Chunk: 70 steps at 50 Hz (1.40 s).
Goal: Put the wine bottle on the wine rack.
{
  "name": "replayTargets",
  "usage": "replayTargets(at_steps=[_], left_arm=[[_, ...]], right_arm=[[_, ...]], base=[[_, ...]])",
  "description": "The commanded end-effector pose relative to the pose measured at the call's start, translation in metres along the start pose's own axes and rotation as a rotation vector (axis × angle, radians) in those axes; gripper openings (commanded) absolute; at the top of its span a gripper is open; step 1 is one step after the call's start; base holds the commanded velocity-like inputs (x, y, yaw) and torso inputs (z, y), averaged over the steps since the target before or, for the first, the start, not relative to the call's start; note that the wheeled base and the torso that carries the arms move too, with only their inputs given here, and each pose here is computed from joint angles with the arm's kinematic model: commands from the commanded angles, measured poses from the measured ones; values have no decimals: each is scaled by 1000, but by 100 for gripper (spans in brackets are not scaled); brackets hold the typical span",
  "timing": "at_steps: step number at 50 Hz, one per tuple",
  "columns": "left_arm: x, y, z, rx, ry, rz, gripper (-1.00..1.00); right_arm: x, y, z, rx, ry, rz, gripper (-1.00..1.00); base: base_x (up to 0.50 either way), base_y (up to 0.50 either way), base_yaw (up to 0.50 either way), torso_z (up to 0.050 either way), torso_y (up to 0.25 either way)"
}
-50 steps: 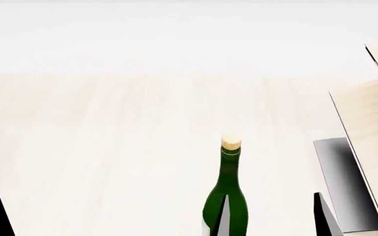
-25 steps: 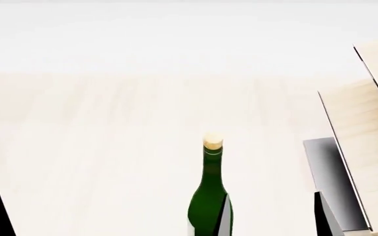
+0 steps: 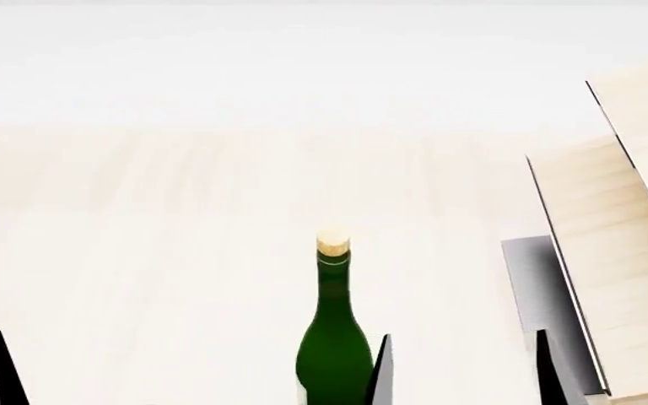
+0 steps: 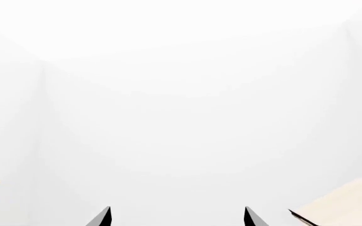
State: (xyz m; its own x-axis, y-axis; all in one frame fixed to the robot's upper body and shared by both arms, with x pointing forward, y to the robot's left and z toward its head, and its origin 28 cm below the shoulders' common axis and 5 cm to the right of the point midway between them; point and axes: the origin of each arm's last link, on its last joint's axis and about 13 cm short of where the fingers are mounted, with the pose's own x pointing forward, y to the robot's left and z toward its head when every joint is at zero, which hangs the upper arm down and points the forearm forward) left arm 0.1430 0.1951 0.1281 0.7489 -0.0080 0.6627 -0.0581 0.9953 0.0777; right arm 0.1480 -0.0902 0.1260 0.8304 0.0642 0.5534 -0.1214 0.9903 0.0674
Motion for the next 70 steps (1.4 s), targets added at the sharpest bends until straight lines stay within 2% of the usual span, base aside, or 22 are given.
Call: replayTargets(at_steps=[1,70], left_arm=[[0,0,0,-1,-1,0,100],[-1,0,-1,-1,-2,-2,100]], right_arm=[[0,0,0,1,1,1,100],[0,0,0,0,4,0,100]], base=[[0,-70,0,0,0],[0,-69,0,0,0]])
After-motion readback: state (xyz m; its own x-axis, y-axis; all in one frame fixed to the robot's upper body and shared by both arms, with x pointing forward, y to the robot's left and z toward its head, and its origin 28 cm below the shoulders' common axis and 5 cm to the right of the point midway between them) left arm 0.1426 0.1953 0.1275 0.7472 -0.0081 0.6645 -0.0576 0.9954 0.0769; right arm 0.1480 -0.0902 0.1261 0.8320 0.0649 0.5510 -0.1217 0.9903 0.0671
